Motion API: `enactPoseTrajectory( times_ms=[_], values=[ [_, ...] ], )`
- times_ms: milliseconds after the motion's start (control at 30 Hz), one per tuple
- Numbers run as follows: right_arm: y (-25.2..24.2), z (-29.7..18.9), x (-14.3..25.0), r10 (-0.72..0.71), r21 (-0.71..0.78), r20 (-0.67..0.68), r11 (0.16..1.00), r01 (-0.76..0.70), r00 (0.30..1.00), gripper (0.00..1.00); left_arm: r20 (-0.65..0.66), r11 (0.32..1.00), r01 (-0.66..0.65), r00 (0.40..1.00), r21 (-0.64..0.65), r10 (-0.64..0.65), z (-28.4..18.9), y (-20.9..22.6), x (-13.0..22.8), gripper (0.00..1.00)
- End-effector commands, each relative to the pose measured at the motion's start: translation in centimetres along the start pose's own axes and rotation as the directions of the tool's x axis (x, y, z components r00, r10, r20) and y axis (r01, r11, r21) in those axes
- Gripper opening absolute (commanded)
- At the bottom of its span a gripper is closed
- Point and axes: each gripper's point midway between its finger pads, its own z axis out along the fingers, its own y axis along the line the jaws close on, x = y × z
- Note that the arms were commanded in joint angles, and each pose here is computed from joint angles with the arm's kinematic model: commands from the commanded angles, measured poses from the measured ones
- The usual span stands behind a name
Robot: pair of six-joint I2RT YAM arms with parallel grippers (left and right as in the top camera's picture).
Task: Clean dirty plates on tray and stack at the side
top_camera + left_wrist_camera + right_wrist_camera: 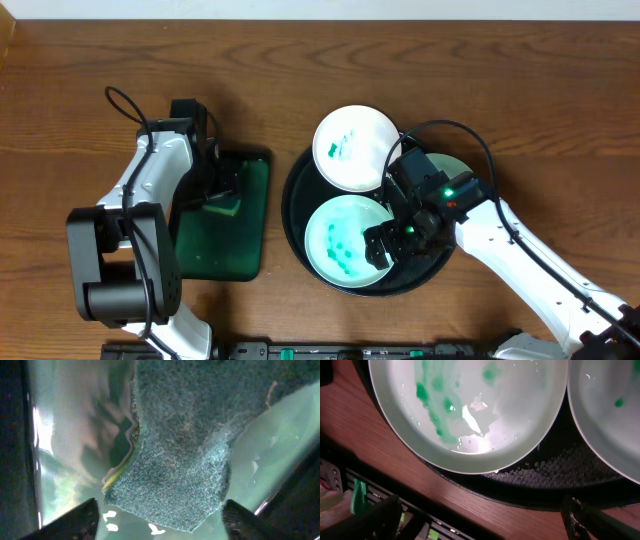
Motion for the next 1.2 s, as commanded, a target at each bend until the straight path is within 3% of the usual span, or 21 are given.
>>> enactPoseTrajectory(
  times_ms=[0,233,400,433,467,500,533,733,1067,1100,1133,1167],
  values=[
    [0.4,0.0,0.3,-0.019,-0.018,-0.009,1.0,0.019,1.0,0.99,0.006,1.0,0.002,1.0,-0.003,-0.002,-0.2,0.0,0.1,0.84],
    [0.5,0.0,0.3,-0.02,-0.021,-0.008,1.0,0.019,1.0,0.99,0.008,1.0,-0.011,1.0,0.025,0.01,0.5,-0.4,0.2,0.87],
    [0.5,0.0,0.2,-0.02,-0.022,-0.006,1.0,0.02,1.0,0.99,0.001,0.999,-0.013,1.0,0.038,0.013,1.3,-0.5,0.4,0.81],
    [0.5,0.0,0.2,-0.02,-0.022,-0.005,1.0,0.02,1.0,0.99,0.001,0.999,-0.022,1.0,0.049,0.022,1.4,-0.7,0.4,0.75],
    [0.5,0.0,0.2,-0.02,-0.022,-0.004,1.0,0.02,1.0,0.99,0.001,0.999,-0.022,1.0,0.05,0.022,1.4,-0.7,0.4,0.63],
    [0.5,0.0,0.2,-0.02,-0.022,-0.004,1.0,0.02,1.0,0.99,0.0,0.999,-0.022,1.0,0.049,0.022,1.5,-0.7,0.4,0.4],
    [0.5,0.0,0.2,-0.02,-0.022,-0.004,1.0,0.02,1.0,0.99,-0.002,0.999,-0.022,1.0,0.049,0.022,1.5,-0.7,0.4,0.28],
    [0.5,0.0,0.2,-0.02,-0.022,-0.004,1.0,0.02,1.0,0.99,-0.012,0.999,-0.02,1.0,0.047,0.021,1.9,-0.7,0.4,0.07],
    [0.5,0.0,0.2,-0.02,-0.022,-0.004,1.0,0.02,1.0,0.99,0.002,0.999,-0.021,1.0,0.049,0.021,1.9,-0.7,0.1,0.1],
    [0.5,0.0,0.2,-0.021,-0.022,-0.004,1.0,0.021,1.0,0.99,-0.005,0.999,-0.02,1.0,0.048,0.02,1.9,-0.7,0.2,0.33],
    [0.5,0.0,0.2,-0.021,-0.022,-0.004,1.0,0.021,1.0,0.99,-0.01,0.999,-0.019,1.0,0.047,0.02,1.9,-0.7,0.4,0.65],
    [0.5,0.0,0.1,-0.021,-0.023,-0.002,1.0,0.021,1.0,0.99,-0.016,0.999,-0.019,1.0,0.046,0.02,1.9,-0.6,0.5,0.74]
  ],
)
